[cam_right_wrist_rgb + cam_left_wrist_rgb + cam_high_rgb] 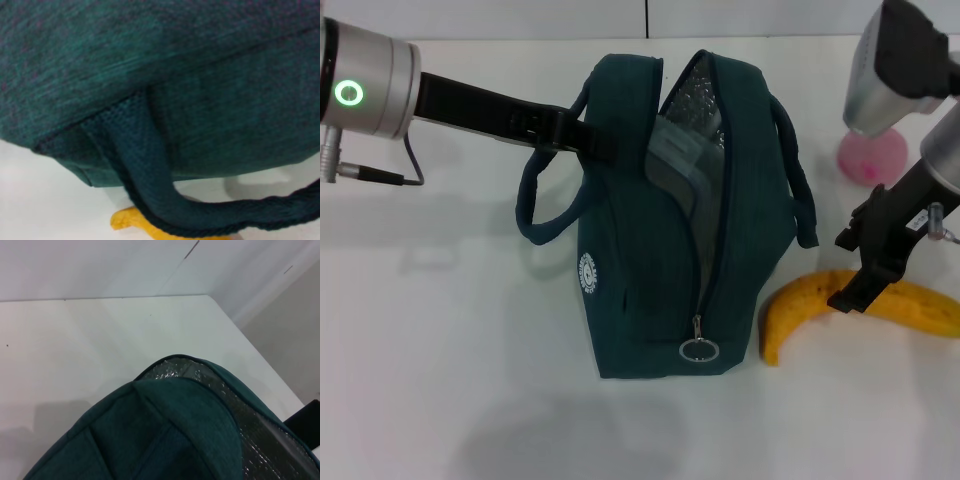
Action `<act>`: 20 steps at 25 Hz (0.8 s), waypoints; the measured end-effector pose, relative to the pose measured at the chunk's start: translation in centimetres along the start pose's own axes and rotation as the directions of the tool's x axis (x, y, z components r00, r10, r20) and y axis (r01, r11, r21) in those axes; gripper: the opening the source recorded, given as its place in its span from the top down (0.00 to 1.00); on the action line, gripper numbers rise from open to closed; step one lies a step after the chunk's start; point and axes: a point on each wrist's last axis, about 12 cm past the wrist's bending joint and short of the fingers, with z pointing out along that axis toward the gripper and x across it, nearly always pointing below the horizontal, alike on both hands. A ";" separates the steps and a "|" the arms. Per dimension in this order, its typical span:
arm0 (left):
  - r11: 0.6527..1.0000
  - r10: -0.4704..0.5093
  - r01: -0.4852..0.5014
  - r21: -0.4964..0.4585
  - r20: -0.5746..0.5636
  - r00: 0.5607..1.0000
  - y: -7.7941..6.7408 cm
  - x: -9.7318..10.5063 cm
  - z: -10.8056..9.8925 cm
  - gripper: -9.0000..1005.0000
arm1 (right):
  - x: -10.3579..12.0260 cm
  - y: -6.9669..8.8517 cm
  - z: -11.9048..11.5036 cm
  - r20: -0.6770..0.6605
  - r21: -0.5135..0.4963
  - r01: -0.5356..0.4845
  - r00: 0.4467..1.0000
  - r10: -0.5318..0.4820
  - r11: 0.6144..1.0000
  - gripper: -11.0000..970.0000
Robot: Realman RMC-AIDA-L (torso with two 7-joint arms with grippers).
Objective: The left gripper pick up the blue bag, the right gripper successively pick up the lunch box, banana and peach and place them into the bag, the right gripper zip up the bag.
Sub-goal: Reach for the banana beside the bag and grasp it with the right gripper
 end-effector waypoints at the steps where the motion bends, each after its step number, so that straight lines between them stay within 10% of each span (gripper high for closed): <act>1: 1.000 -0.001 0.001 0.000 0.000 1.000 0.0 0.0 0.0 0.95 | 0.0 0.0 0.0 0.000 0.000 0.000 1.000 0.000 1.000 0.11; 20: 0.999 -0.012 0.012 0.037 -0.002 1.000 -0.5 0.1 0.3 0.95 | 0.2 0.6 1.4 -0.061 -0.027 -0.015 0.998 0.013 1.000 0.16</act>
